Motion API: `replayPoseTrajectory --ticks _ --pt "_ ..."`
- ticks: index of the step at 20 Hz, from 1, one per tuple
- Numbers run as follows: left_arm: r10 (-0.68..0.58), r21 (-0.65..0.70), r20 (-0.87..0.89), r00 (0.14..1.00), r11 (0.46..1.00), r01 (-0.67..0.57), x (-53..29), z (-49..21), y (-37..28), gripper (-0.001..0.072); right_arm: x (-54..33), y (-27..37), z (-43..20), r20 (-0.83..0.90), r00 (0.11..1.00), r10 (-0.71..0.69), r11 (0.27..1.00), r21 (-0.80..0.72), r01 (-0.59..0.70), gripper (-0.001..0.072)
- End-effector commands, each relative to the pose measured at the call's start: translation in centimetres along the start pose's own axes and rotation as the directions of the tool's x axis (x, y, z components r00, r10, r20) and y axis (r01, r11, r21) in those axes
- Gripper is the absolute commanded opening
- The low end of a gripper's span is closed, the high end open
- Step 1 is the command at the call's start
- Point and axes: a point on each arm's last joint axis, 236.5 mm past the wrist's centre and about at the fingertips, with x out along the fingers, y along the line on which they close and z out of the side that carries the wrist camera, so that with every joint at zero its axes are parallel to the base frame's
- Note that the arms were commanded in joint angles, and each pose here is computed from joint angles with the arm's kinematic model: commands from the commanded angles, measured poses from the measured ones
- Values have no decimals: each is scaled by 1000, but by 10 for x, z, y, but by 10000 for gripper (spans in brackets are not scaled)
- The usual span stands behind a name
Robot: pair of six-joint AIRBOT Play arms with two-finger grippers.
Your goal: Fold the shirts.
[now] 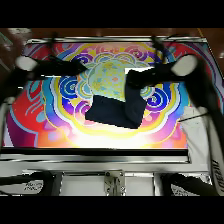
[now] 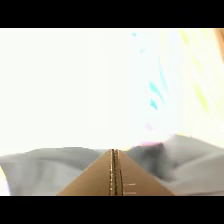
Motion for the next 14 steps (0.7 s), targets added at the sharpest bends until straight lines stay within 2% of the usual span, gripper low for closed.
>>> replayPoseTrajectory --ticks 1,3,4,5,6,7,11,13,14 --pt "187 -19 116 975 982 -186 -130 42 54 54 108 51 -18 22 994 107 993 39 -108 55" --pt "231 -36 140 963 973 -228 -178 43 60 54 163 62 -43 1 988 156 976 150 -155 59" --pt "246 -41 147 958 969 -242 -194 41 60 54 187 61 -56 -13 985 171 963 215 -164 86" --pt "256 -42 148 955 967 -253 -206 37 59 54 205 58 -65 -22 984 179 947 274 -166 293" --pt "260 -41 145 955 966 -257 -213 33 56 54 218 54 -72 -30 981 193 924 343 -171 615" --pt "260 -34 138 956 966 -258 -217 29 52 54 223 50 -75 -36 979 203 906 387 -173 663" --pt "248 -12 107 963 969 -248 -216 14 44 54 181 20 -56 -91 977 193 938 309 -157 662" --pt "249 -21 95 964 968 -248 -213 10 48 54 134 -18 -58 -201 973 116 975 211 -73 662" --pt "249 -16 90 964 968 -249 -211 8 51 54 105 -48 -68 -285 958 34 989 148 9 662"
